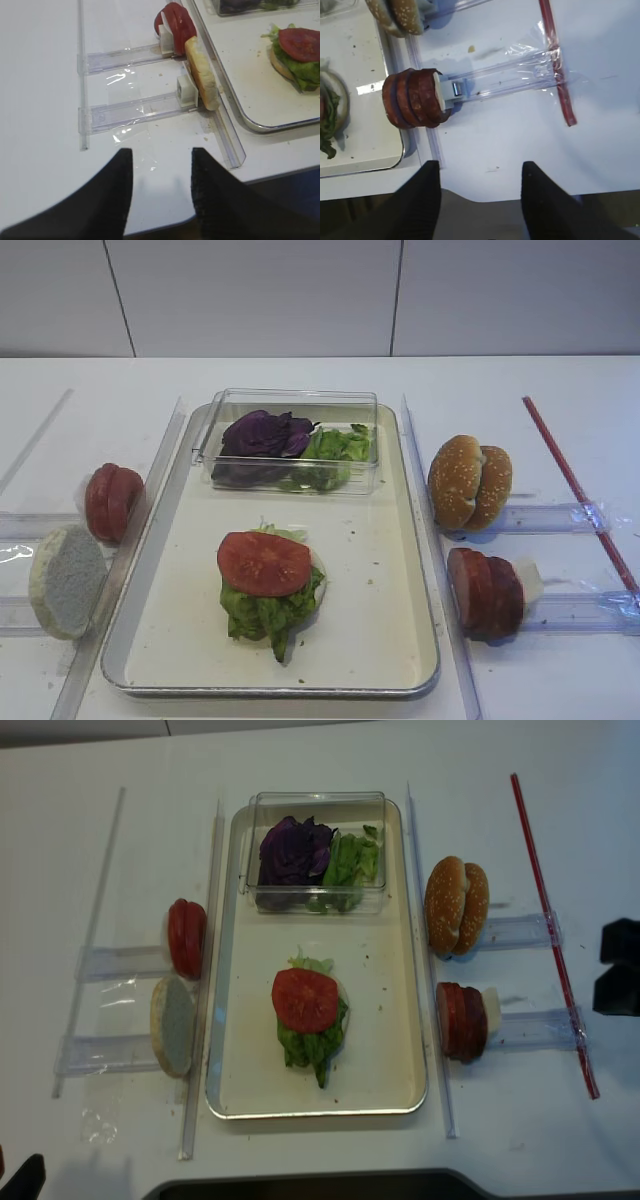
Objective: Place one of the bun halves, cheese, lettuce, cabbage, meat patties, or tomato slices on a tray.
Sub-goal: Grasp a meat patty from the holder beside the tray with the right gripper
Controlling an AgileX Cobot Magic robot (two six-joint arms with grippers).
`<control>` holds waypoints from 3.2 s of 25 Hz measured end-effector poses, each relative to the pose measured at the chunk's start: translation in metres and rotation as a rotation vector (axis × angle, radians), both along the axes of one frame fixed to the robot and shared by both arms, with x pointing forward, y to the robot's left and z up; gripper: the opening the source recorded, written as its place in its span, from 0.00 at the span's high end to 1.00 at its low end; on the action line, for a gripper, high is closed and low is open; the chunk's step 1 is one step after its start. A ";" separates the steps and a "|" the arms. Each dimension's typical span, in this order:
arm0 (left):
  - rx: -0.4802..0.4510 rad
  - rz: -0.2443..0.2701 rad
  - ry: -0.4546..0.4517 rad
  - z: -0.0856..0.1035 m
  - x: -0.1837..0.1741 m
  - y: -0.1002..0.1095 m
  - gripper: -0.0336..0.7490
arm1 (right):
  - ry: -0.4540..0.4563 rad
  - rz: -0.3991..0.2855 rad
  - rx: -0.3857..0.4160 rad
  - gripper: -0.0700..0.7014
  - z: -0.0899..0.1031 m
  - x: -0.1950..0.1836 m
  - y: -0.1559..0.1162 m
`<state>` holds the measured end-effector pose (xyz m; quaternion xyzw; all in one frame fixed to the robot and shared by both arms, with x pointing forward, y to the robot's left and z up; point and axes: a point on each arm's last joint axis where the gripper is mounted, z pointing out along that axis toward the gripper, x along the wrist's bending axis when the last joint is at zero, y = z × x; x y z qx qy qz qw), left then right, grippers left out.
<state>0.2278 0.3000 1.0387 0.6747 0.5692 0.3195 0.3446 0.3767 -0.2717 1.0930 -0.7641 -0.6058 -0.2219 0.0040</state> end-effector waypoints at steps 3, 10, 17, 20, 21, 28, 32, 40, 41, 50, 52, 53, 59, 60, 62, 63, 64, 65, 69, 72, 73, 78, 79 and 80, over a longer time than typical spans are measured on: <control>0.000 0.000 0.000 0.000 0.000 0.000 0.61 | 0.032 0.018 0.014 0.41 -0.005 0.007 0.004; 0.000 0.000 0.000 0.000 0.000 0.000 0.61 | 0.107 0.089 -0.006 0.41 -0.012 0.011 0.029; 0.000 0.000 0.000 0.000 0.000 0.000 0.62 | 0.147 0.151 -0.044 0.41 -0.014 0.025 0.056; 0.000 0.000 0.000 0.000 0.000 0.000 0.62 | 0.154 0.178 -0.051 0.41 -0.017 0.032 0.070; 0.000 0.000 0.000 0.000 0.000 0.000 0.62 | 0.154 0.189 -0.054 0.41 -0.018 0.033 0.075; 0.000 0.000 0.000 0.000 0.000 0.000 0.62 | 0.196 0.222 -0.086 0.41 -0.031 0.045 0.098; 0.000 0.000 0.000 0.000 0.000 0.000 0.62 | 0.213 0.215 -0.099 0.41 -0.038 0.050 0.101; 0.000 0.000 0.000 0.000 0.000 0.000 0.62 | 0.219 0.206 -0.104 0.41 -0.050 0.061 0.107; 0.000 0.000 0.000 0.000 0.000 0.000 0.62 | 0.222 0.206 -0.105 0.41 -0.051 0.061 0.108; 0.000 0.000 0.000 0.000 0.000 0.000 0.62 | 0.191 0.266 -0.134 0.41 -0.058 0.071 0.130; 0.000 0.000 0.000 0.000 0.000 0.000 0.62 | 0.197 0.267 -0.145 0.41 -0.062 0.074 0.131; 0.000 0.000 0.000 0.000 0.000 0.000 0.62 | 0.195 0.266 -0.146 0.41 -0.063 0.076 0.132; 0.000 0.000 0.000 0.000 0.000 0.000 0.62 | 0.196 0.262 -0.150 0.41 -0.073 0.082 0.137; 0.000 0.000 0.000 0.000 0.000 0.000 0.62 | 0.196 0.262 -0.150 0.41 -0.074 0.083 0.137; 0.000 0.000 0.000 0.000 0.000 0.000 0.62 | 0.194 0.261 -0.149 0.41 -0.076 0.085 0.138; 0.000 0.000 0.000 0.000 0.000 0.000 0.62 | 0.190 0.260 -0.147 0.41 -0.076 0.085 0.138; 0.000 0.000 0.000 0.000 0.000 0.000 0.62 | 0.183 0.258 -0.143 0.41 -0.076 0.086 0.139; 0.000 0.000 0.000 0.000 0.000 0.000 0.62 | 0.177 0.257 -0.140 0.41 -0.076 0.086 0.139; 0.000 0.000 0.000 0.000 0.000 0.000 0.62 | 0.164 0.255 -0.133 0.41 -0.076 0.087 0.140; 0.000 0.000 0.000 0.000 0.000 0.000 0.62 | 0.161 0.255 -0.132 0.41 -0.076 0.088 0.140; 0.000 0.000 0.000 0.000 0.000 0.000 0.62 | 0.160 0.255 -0.131 0.41 -0.076 0.088 0.140; 0.000 0.000 0.000 0.000 0.000 0.000 0.62 | 0.160 0.255 -0.131 0.41 -0.076 0.088 0.140; 0.000 0.000 0.000 0.000 0.000 0.000 0.62 | 0.159 0.255 -0.133 0.41 -0.076 0.088 0.140; 0.000 0.000 0.000 0.000 0.000 0.000 0.62 | 0.157 0.256 -0.136 0.41 -0.076 0.088 0.140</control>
